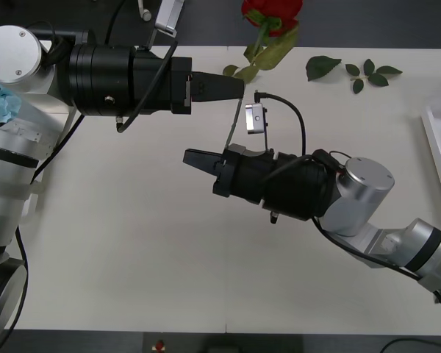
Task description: Put the red flowers into the right box and the blue flowers into the left box
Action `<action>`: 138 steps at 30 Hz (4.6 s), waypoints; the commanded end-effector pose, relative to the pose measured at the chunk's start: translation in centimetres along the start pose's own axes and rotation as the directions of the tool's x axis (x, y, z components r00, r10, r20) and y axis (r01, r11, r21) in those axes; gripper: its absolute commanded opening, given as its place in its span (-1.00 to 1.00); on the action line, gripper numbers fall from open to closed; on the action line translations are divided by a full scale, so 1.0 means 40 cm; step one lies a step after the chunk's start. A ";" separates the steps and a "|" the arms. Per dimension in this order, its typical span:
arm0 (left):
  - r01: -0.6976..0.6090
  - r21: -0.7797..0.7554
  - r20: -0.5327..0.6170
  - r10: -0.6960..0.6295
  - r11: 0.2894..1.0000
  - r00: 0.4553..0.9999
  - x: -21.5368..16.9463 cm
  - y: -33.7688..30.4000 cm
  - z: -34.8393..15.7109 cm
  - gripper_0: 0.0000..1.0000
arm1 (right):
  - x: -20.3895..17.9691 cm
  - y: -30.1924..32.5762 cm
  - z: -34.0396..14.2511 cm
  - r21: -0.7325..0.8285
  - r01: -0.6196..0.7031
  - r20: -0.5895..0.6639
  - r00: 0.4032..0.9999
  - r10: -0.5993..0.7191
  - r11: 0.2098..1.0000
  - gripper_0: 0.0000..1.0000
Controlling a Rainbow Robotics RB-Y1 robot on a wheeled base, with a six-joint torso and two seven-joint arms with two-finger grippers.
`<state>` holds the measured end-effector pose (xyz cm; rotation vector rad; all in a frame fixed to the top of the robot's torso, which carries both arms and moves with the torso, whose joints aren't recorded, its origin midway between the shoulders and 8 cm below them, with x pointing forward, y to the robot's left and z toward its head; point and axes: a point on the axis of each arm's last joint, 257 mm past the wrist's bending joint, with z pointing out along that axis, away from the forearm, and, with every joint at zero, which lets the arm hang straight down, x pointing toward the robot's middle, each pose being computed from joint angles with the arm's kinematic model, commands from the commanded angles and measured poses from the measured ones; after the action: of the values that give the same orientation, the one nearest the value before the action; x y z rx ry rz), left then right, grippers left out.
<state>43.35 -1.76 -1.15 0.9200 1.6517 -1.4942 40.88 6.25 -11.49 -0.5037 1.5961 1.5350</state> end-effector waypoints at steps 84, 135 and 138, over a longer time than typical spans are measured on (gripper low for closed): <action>-0.563 -0.088 -0.373 0.497 0.822 0.783 0.078 0.131 -0.429 1.00 | -0.249 -0.565 -1.881 0.875 0.483 -0.466 0.858 0.214 -0.028 -1.00; -0.563 -0.088 -0.373 0.497 0.822 0.783 0.078 0.131 -0.429 1.00 | -0.384 -0.335 -0.968 0.523 0.286 -0.357 0.929 -0.098 0.803 0.88; -0.563 -0.088 -0.373 0.497 0.822 0.783 0.078 0.131 -0.429 1.00 | -0.393 -0.300 -0.854 0.434 0.296 -0.331 0.931 -0.155 0.851 0.88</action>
<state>45.16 14.88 -7.53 1.3965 1.5980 -0.8927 48.03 -34.33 -13.19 -0.5683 2.0819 0.8566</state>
